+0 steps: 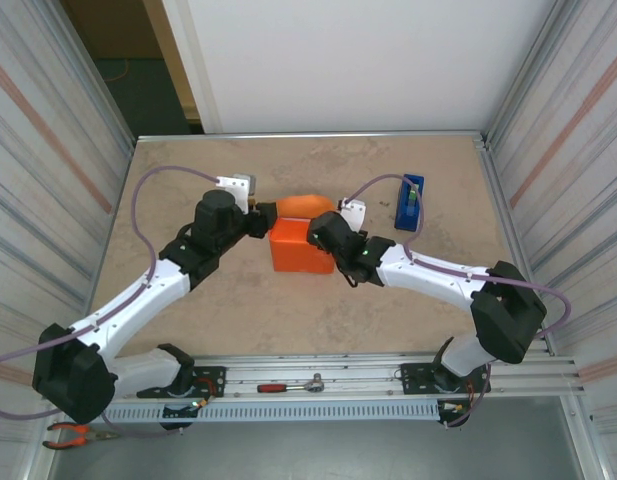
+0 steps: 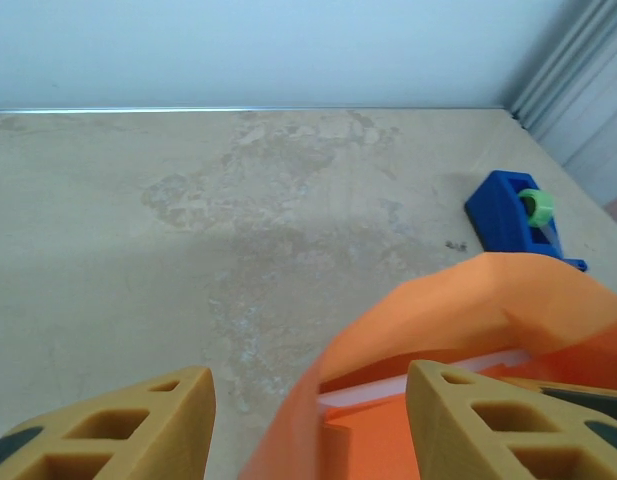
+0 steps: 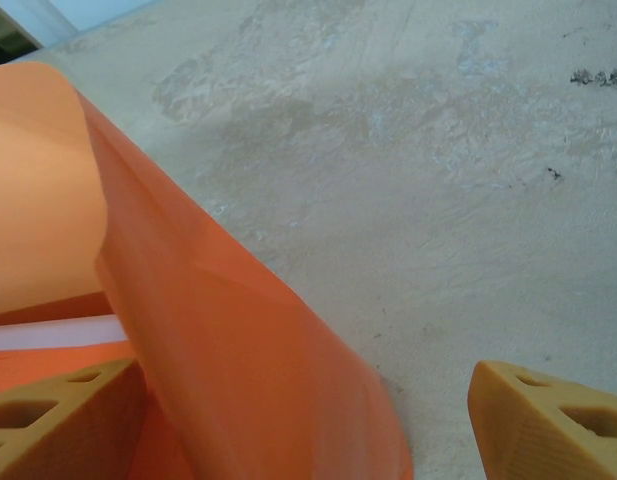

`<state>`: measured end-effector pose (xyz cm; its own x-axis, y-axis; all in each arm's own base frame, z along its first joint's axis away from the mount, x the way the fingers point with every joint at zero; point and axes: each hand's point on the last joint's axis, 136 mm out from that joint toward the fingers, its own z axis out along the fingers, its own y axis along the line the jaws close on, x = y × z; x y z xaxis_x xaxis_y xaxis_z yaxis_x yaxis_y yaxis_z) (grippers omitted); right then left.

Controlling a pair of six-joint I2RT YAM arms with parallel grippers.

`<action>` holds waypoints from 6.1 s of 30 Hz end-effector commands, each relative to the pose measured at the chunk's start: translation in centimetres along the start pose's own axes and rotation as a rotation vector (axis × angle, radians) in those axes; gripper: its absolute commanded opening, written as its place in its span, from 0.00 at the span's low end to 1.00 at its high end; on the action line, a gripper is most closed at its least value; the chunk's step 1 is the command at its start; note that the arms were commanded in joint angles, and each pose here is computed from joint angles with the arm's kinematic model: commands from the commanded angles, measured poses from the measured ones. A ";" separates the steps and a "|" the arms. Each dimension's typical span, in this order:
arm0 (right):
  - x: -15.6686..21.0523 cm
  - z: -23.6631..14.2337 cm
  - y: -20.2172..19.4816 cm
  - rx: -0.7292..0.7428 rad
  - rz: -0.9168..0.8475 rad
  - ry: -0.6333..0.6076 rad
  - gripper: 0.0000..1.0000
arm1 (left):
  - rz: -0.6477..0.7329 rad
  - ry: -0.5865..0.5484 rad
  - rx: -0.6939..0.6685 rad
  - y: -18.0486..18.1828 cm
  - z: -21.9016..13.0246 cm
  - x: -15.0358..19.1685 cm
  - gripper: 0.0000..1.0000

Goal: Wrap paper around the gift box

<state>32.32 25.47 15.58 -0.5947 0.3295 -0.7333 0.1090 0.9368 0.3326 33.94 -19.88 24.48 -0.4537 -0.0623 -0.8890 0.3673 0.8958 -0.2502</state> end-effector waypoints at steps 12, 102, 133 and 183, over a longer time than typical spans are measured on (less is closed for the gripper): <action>3.4 0.7 -3.5 0.116 -0.080 0.074 0.82 | 0.056 0.072 0.097 -3.0 2.2 4.5 0.40; 4.4 1.2 -3.3 0.124 -0.096 0.106 0.81 | 0.102 0.019 -0.065 -0.6 3.1 4.7 0.06; 0.5 -0.9 -0.9 0.023 -0.090 0.083 0.82 | 0.159 0.086 -0.071 -1.6 4.7 7.3 0.62; -3.0 0.9 3.1 -0.381 0.281 0.237 0.00 | 0.188 0.132 -0.111 -1.2 4.9 8.5 0.55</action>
<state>35.31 25.92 17.19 -0.7347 0.5234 -0.4316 0.0829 0.7007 0.7087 34.01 -23.80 16.91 -0.4614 0.0913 -0.8825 0.3595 0.9286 -0.0919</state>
